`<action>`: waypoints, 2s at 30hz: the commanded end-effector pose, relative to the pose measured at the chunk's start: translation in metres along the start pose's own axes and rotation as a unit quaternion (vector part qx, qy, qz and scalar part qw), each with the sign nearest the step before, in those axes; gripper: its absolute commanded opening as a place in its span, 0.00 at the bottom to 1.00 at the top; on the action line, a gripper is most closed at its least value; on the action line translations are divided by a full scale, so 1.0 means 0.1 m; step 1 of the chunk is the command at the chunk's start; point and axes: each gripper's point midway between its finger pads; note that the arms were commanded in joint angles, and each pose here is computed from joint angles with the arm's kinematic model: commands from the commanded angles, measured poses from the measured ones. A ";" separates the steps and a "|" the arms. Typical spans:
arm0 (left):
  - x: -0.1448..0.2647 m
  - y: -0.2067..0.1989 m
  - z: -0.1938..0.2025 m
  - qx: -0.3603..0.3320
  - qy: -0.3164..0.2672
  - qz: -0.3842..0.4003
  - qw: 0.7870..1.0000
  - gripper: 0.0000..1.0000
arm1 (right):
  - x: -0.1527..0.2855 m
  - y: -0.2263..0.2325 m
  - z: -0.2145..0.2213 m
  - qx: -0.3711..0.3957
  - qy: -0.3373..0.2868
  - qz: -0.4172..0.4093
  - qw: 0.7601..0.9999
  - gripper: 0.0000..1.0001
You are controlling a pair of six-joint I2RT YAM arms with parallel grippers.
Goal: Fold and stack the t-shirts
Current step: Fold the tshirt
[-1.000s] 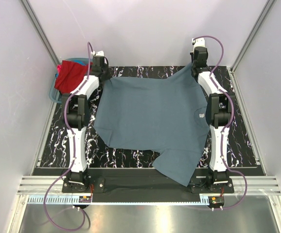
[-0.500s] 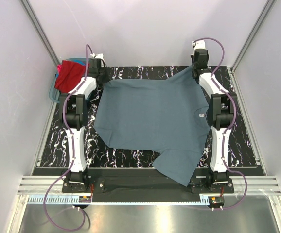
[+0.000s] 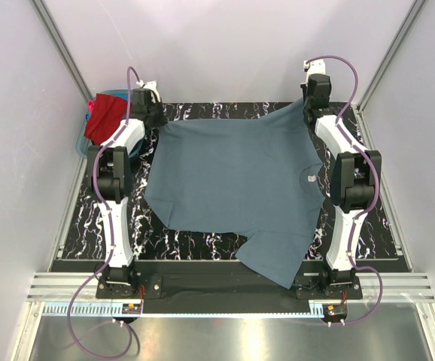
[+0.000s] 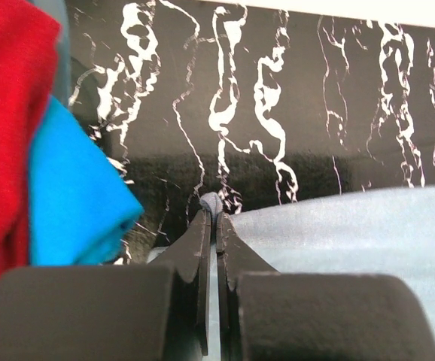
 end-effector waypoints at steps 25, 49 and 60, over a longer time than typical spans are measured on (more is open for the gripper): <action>0.17 -0.12 -0.37 -0.016 -0.052 -0.008 0.998 0.00 | -0.04 0.10 -0.12 -0.048 -0.011 -0.025 0.998 0.00; 0.26 -0.17 -0.39 -0.011 -0.055 -0.012 0.998 0.00 | 0.02 0.20 -0.03 -0.060 0.017 -0.051 0.997 0.00; 0.47 -0.21 -0.36 -0.033 -0.058 -0.011 0.998 0.00 | 0.25 0.12 -0.05 -0.067 0.023 -0.053 0.996 0.00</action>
Point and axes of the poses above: each gripper's point midway between its finger pads, its own x axis back along the fingers, its own y axis along the line the jaws close on, z = x × y, and after that the axes turned 11 degrees about -x, right-handed
